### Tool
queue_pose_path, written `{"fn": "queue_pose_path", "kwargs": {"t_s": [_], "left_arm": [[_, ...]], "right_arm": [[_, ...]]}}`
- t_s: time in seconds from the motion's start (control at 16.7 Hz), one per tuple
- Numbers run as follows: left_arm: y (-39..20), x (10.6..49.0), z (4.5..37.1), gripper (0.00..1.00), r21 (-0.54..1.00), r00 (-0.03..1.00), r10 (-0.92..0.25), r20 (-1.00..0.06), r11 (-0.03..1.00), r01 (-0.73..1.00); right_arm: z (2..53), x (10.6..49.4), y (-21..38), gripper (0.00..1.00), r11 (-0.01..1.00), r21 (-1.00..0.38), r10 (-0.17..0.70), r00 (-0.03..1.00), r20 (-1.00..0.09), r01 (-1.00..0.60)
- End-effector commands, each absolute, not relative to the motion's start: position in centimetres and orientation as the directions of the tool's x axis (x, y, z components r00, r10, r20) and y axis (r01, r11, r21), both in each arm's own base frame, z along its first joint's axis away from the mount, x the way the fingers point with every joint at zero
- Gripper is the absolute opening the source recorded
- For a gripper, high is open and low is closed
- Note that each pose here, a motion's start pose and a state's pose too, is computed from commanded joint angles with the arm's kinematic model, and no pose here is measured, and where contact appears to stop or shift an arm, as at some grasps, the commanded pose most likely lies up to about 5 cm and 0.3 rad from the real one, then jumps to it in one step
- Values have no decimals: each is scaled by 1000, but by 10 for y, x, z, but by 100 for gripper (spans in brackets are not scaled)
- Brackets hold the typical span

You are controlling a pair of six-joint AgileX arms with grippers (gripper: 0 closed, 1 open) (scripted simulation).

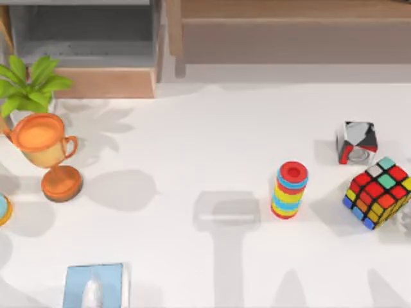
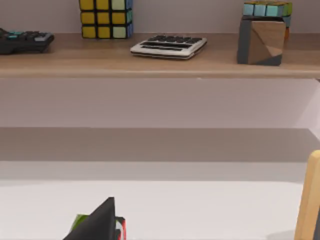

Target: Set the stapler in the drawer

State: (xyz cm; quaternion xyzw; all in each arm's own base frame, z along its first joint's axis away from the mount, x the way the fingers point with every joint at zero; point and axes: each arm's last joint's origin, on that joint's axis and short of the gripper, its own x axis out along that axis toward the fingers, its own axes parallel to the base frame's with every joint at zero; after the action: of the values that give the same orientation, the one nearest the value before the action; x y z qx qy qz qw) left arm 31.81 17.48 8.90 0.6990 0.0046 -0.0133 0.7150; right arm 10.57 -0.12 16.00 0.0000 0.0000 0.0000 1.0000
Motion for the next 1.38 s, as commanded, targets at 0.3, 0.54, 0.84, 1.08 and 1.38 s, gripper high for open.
{"fn": "queue_pose_path", "kwargs": {"t_s": [0.3,0.54,0.84,1.08,1.38], "left_arm": [[176,354,90,0,1000,1000,-13,-19,17,19],[174,377,90,0,1000,1000,-13,-22,21,23],[175,377,89,0,999,1000,-10,-26,24,27],[175,400,87,0,999,999,-12,-31,24,31],[174,437,90,0,1000,1000,-10,-22,22,22]], "right_arm": [[160,106,-1,100,1000,0,0,1000,0,0],[160,106,-1,100,1000,0,0,1000,0,0],[160,106,-1,100,1000,0,0,1000,0,0],[160,106,-1,100,1000,0,0,1000,0,0],[160,106,-1,100,1000,0,0,1000,0,0]]}}
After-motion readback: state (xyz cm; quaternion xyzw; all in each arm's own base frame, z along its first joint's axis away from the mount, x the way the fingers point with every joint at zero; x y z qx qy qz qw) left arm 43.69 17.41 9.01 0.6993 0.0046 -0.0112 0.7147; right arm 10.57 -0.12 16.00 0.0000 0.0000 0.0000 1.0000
